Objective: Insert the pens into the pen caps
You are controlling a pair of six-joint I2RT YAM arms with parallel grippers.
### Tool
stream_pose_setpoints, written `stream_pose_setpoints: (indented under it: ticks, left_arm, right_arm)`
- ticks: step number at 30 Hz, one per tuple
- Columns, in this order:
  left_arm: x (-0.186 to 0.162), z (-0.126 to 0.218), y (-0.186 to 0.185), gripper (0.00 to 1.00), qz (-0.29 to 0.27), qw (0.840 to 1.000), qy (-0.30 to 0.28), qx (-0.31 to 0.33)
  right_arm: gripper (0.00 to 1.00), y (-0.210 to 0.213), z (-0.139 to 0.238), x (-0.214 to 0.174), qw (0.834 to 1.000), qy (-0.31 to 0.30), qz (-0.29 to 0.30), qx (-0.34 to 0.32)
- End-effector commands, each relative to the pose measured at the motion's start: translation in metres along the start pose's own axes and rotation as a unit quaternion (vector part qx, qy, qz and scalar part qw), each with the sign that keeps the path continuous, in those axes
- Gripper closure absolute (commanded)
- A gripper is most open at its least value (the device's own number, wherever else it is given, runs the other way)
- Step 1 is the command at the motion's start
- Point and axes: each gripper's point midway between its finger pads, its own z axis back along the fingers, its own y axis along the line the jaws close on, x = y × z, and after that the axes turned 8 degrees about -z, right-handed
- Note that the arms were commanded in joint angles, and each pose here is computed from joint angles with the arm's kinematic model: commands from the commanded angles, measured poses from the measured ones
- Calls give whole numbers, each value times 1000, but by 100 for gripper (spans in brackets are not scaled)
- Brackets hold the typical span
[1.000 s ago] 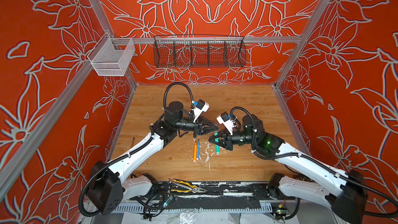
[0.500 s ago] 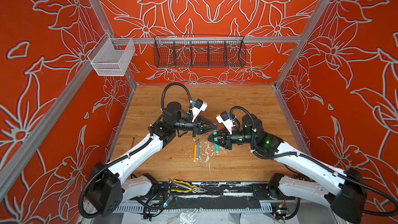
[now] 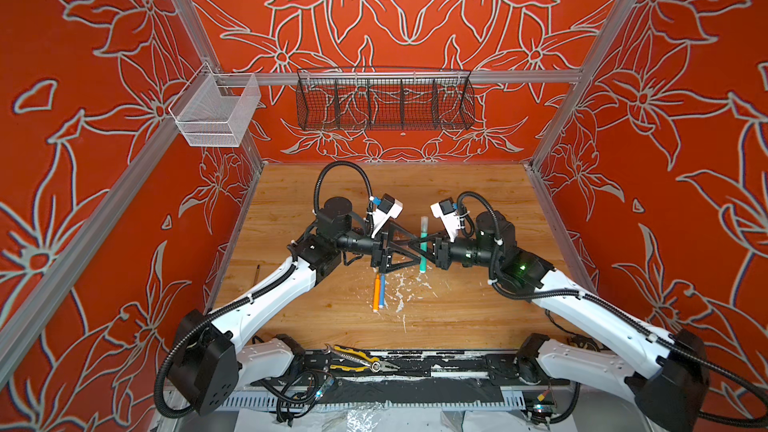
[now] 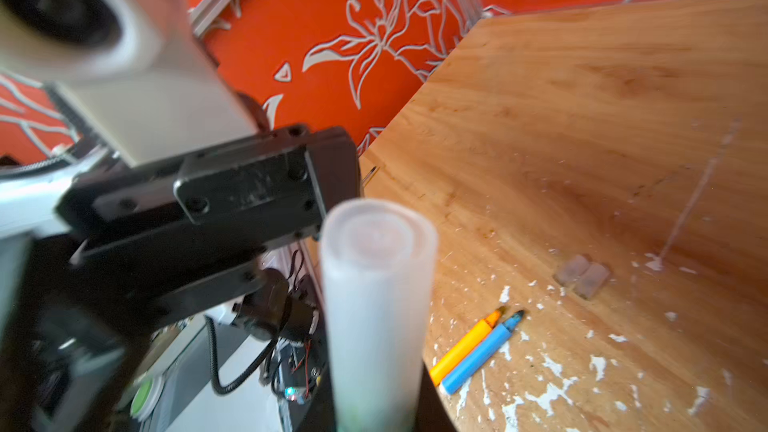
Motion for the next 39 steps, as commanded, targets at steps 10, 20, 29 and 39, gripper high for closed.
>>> stream_pose_setpoints:
  ticks: [10,20,29,39]
  left_arm:
    - [16,36,10,3,-36,992,-58,102]
    - [19,41,1,3,-41,991,-58,109]
    - [22,43,-5,3,-54,991,-58,110]
    - [23,42,-6,3,-55,992,-59,102]
  right_arm:
    - [100,-129,40,-3,941,49,-25,-334]
    - [100,-273,71,23,826,177,-39,-534]
    - [100,-359,68,16,788,213,-112,-567]
    - [90,-386,76,-12,754,246,-129,-594]
